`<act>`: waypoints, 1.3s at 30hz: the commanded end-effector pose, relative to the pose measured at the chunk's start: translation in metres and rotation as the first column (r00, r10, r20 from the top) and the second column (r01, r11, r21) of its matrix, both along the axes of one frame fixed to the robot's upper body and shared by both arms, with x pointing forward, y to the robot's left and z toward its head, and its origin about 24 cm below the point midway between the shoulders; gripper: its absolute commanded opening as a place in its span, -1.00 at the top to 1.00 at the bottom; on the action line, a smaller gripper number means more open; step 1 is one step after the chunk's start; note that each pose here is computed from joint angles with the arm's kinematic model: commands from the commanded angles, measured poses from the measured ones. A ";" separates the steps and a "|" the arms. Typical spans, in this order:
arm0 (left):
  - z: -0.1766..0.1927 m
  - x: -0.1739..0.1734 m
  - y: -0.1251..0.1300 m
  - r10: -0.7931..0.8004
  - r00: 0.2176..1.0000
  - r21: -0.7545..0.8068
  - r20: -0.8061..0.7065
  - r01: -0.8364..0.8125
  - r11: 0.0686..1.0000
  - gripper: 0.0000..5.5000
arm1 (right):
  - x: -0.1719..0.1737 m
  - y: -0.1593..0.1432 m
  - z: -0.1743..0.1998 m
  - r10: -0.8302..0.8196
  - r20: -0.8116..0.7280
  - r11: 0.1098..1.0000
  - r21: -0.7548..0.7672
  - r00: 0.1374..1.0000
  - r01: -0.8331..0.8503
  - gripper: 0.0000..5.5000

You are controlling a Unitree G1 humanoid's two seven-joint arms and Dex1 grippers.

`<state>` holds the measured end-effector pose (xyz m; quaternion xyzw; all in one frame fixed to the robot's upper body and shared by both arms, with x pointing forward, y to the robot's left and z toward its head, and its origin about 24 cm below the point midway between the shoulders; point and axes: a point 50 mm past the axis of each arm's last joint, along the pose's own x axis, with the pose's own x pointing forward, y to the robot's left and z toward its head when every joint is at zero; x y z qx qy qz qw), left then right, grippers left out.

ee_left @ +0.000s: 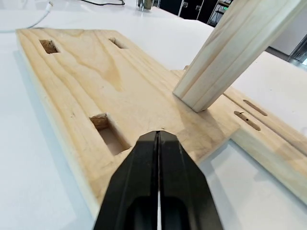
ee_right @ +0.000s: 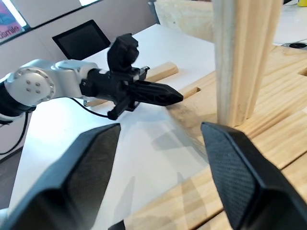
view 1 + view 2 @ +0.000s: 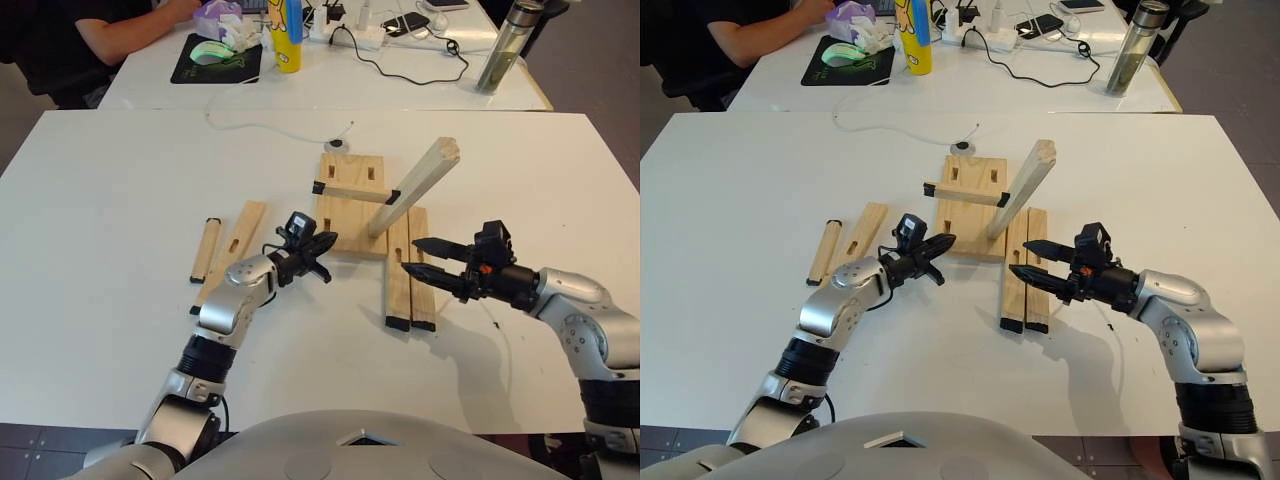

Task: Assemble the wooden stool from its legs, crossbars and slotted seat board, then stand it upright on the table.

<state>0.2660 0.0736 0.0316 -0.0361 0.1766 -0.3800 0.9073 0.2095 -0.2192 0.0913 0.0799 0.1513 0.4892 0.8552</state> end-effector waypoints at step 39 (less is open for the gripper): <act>-0.014 0.002 -0.017 0.024 0.984 0.145 -0.174 0.001 0.989 1.00 | 0.075 0.071 0.127 -0.411 0.352 0.879 0.396 0.841 0.264 0.99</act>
